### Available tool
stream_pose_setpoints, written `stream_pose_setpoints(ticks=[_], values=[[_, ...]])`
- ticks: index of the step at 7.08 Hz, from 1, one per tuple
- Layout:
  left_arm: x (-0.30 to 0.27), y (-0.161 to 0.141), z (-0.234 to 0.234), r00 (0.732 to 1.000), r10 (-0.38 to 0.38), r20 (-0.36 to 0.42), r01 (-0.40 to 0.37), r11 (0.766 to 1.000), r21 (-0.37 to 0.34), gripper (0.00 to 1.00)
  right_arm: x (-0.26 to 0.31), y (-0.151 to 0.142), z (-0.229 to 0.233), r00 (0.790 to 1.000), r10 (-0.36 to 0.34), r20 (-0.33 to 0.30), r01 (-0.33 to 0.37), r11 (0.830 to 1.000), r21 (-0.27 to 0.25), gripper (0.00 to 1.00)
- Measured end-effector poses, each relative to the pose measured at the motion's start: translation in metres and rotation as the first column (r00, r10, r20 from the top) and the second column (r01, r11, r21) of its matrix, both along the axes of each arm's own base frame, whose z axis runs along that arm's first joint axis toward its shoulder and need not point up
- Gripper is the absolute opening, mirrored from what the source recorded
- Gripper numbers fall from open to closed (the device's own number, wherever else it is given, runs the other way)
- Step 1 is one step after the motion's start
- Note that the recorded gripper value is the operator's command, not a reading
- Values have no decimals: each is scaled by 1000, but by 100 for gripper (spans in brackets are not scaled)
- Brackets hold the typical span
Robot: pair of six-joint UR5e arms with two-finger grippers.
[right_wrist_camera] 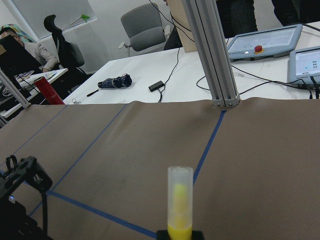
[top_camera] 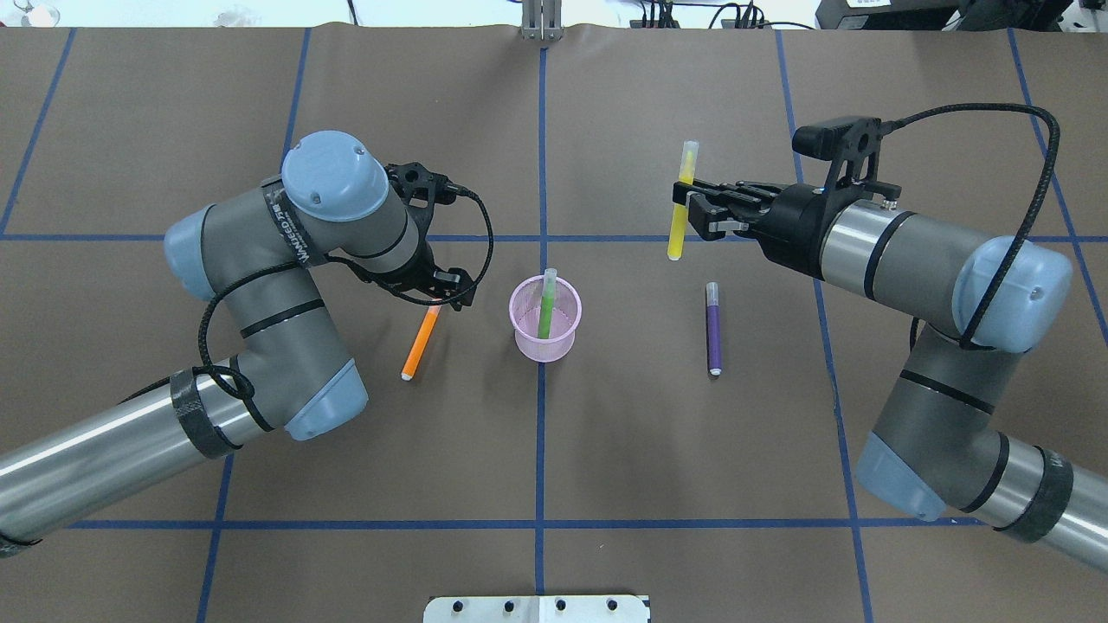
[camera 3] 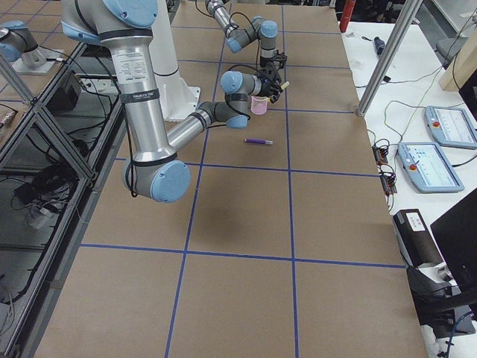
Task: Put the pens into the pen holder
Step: 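Release green marker, move left gripper to orange marker while right lifts yellow marker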
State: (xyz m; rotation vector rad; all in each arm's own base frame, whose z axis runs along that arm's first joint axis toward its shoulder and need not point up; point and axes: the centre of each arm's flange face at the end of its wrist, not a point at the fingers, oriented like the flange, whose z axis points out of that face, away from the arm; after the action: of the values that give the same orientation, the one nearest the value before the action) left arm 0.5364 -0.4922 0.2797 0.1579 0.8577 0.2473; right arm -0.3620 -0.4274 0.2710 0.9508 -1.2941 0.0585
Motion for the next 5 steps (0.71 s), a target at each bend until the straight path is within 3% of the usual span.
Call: stream_pose_setpoints(ticks=[3,4,5], values=[[8,1,11,1000,11,20,-11,1000,-9,68,-1,0,-6,1000,-1,7,1,1000,11,0],[10,1,14,1000,13,24,-13,1000,-13,56,-2,-1,-9,1000,-1,10,1,1000,13,0],[11,2,15,999,16,28,-16,1000,-17,37,-2,-1,-11,1000,-1,13,1,1000,17,0]])
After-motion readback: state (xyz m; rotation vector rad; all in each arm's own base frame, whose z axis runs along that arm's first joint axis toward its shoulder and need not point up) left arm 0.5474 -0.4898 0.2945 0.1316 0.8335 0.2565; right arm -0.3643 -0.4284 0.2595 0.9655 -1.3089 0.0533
